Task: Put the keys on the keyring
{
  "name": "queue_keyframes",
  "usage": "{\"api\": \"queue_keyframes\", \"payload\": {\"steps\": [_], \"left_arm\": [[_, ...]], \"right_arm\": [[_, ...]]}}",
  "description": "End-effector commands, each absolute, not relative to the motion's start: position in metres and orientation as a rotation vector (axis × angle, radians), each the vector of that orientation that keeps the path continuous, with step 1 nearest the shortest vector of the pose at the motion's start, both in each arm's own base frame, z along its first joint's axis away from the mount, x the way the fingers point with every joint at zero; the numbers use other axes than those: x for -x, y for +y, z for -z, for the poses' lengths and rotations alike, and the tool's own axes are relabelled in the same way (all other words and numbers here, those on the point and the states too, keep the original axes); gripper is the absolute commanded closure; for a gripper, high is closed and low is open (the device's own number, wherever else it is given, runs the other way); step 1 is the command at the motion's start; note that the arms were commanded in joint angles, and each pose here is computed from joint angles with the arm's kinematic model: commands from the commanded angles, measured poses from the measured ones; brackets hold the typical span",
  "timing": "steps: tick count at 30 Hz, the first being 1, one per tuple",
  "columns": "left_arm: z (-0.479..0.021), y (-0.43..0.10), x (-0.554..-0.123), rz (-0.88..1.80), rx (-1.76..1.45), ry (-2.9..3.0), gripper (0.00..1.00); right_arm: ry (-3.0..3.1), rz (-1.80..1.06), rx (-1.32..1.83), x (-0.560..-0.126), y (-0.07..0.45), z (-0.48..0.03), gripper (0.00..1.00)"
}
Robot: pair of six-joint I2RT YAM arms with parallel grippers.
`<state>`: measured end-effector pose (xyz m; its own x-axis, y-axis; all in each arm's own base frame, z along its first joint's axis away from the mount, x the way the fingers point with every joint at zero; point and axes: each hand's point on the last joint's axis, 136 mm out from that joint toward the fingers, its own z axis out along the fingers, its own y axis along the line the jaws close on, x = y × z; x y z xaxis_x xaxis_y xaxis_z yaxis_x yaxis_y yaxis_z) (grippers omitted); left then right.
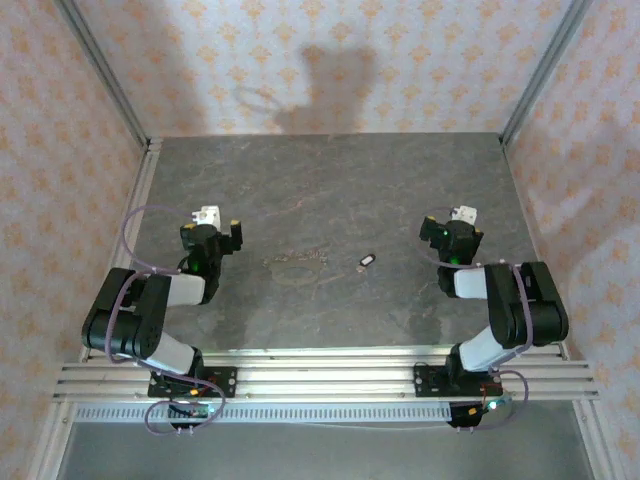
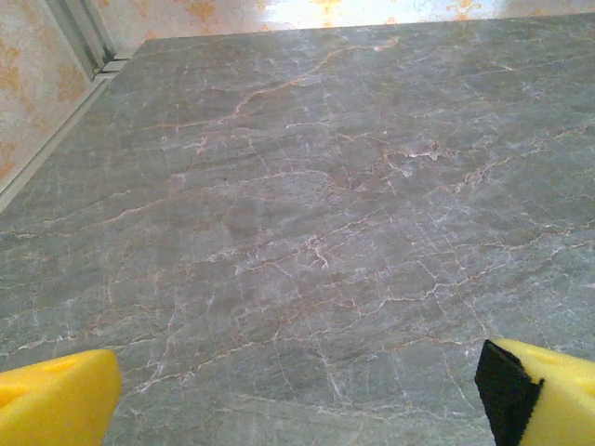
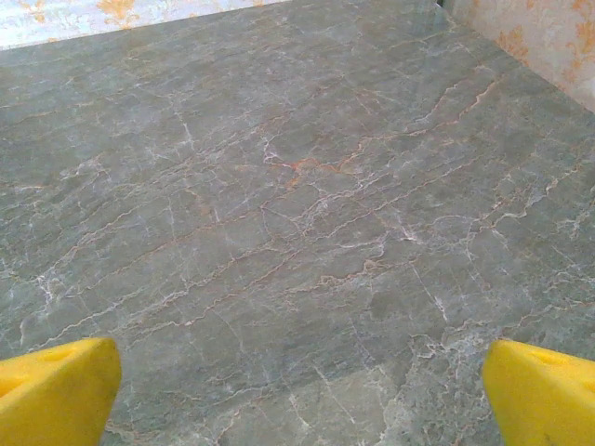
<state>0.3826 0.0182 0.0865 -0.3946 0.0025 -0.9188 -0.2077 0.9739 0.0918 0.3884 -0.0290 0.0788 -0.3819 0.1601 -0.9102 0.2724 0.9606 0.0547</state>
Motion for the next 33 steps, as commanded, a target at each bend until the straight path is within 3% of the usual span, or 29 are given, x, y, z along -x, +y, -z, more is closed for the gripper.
{"api": "queue_keyframes", "payload": {"steps": [1,25,30,33], "left_arm": [[-0.094,0.024,-0.392,-0.211,0.166,1.966,0.0],[-0.093,0.026,-0.393,-0.16,0.173,1.977,0.02],[-0.123,0.029,-0.399,-0.182,0.186,2.06,0.07],[-0.155,0.031,-0.398,-0.19,0.206,2.04,0.07]], "right_arm": [[1.943,0.112,-0.291,-0.394,-0.028,-0.09,0.01],[1.943,0.103,-0.293,-0.393,-0.029,-0.09,0.01],[1.994,0.157,-0.355,-0.396,-0.038,-0.127,0.01],[1.967,0.085,-0.546,-0.394,-0.043,-0.161,0.01]]}}
